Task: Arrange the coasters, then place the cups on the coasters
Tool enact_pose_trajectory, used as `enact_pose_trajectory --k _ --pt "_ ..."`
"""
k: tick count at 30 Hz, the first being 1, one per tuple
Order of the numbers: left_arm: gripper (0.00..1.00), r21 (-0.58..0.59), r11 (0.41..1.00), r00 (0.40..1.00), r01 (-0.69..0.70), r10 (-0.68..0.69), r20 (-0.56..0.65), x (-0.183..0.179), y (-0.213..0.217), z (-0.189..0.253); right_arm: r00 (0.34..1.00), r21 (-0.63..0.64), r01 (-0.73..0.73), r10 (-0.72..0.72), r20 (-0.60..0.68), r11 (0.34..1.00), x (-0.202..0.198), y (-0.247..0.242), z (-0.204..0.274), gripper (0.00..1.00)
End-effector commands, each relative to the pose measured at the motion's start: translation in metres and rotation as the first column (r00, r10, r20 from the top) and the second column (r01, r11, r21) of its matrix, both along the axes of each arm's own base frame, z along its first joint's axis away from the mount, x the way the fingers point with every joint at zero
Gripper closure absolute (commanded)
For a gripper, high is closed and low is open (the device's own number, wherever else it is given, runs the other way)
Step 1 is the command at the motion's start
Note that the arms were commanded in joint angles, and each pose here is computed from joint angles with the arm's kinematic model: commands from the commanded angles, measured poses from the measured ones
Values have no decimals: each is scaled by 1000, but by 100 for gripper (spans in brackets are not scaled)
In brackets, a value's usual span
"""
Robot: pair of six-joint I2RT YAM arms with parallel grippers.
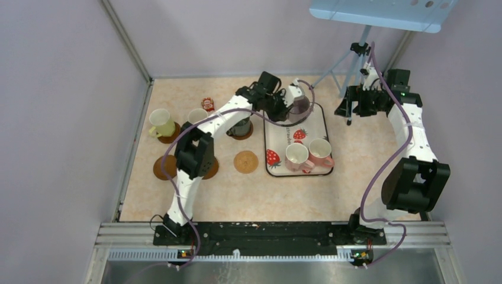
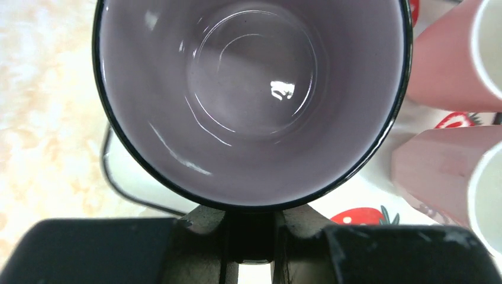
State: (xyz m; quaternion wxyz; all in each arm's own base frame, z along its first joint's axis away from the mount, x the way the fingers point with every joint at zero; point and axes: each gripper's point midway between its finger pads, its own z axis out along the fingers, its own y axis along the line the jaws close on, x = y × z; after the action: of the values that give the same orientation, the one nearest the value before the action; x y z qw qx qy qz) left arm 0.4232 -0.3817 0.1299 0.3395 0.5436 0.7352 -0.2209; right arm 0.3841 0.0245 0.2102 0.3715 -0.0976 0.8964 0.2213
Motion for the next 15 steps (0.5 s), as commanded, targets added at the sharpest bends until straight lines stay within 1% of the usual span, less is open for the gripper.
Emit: enact_pose_trajectory --k 1,5,10,12,15 --pt "100 -249 968 985 -14 56 163 6 12 128 998 1 -5 5 64 1000 4 -2 16 10" --pt "100 -287 956 984 -65 110 141 -3 56 145 998 5 -6 6 66 1000 5 -2 17 10" --pt "100 -328 933 976 -152 193 97 -22 135 160 998 24 -5 3 56 1000 8 0 11 10" --pt "100 -323 927 968 -191 231 92 -31 171 162 999 40 -6 4 48 999 9 2 8 10" --pt "100 -273 923 947 -270 306 99 -43 229 158 999 54 -10 8 41 998 14 6 5 11"
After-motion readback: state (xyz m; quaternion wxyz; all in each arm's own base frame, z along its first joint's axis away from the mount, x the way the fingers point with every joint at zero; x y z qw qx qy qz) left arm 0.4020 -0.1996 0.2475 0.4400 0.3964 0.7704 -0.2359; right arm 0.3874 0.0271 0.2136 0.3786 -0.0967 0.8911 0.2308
